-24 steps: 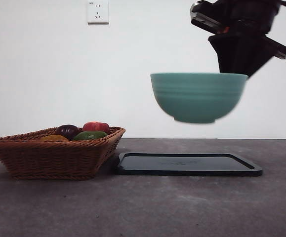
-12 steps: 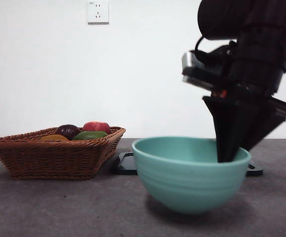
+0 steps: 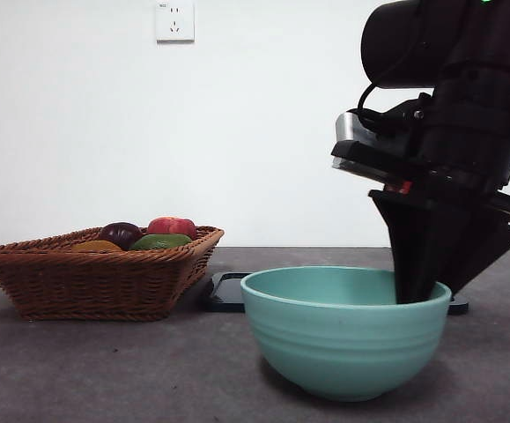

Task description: Pick up the wifruite, put it on the bowl, pick up the plate, put it on desk

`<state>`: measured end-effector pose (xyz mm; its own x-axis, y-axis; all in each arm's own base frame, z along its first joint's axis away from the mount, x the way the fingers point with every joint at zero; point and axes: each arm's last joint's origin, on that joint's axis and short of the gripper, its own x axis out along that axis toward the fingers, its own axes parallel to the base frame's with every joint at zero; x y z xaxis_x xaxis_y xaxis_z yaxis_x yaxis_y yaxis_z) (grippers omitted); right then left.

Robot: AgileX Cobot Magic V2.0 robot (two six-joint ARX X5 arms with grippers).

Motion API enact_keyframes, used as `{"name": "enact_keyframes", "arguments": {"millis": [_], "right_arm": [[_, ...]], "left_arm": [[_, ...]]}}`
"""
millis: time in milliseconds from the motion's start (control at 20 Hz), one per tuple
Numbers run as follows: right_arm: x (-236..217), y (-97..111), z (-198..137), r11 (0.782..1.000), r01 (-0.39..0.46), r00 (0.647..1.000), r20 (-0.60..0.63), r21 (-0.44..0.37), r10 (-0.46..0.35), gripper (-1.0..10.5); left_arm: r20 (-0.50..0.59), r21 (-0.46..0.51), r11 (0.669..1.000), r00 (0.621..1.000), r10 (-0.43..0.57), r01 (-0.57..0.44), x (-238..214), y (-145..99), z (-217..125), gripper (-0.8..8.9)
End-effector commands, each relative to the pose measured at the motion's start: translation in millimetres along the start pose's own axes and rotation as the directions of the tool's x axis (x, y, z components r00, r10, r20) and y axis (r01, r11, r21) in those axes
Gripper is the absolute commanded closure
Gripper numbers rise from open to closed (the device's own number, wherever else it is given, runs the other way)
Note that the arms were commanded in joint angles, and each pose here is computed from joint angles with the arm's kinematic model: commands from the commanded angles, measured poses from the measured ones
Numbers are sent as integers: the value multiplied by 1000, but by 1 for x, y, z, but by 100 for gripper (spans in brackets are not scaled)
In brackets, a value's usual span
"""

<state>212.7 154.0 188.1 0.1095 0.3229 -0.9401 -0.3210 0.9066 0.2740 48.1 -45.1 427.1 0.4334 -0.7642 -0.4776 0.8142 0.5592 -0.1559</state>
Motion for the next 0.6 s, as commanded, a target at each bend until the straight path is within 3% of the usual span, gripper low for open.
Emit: {"name": "enact_keyframes", "arguments": {"millis": [50, 200, 400, 600], "right_arm": [[2, 3, 3, 1000, 1, 1000, 13, 7, -1, 618], [-10, 3, 7, 1000, -8, 999, 46, 12, 8, 440], [-61, 11, -1, 999, -21, 991, 132, -25, 24, 355], [-138, 15, -43, 993, -47, 961, 268, -107, 74, 340]], "left_arm": [[16, 12, 1000, 1000, -9, 9, -2, -1, 3, 220], [15, 12, 1000, 1000, -9, 9, -2, -1, 3, 220], [15, 12, 1000, 1000, -9, 9, -2, -1, 3, 220], [16, 13, 1000, 1000, -9, 9, -2, -1, 3, 220]]}}
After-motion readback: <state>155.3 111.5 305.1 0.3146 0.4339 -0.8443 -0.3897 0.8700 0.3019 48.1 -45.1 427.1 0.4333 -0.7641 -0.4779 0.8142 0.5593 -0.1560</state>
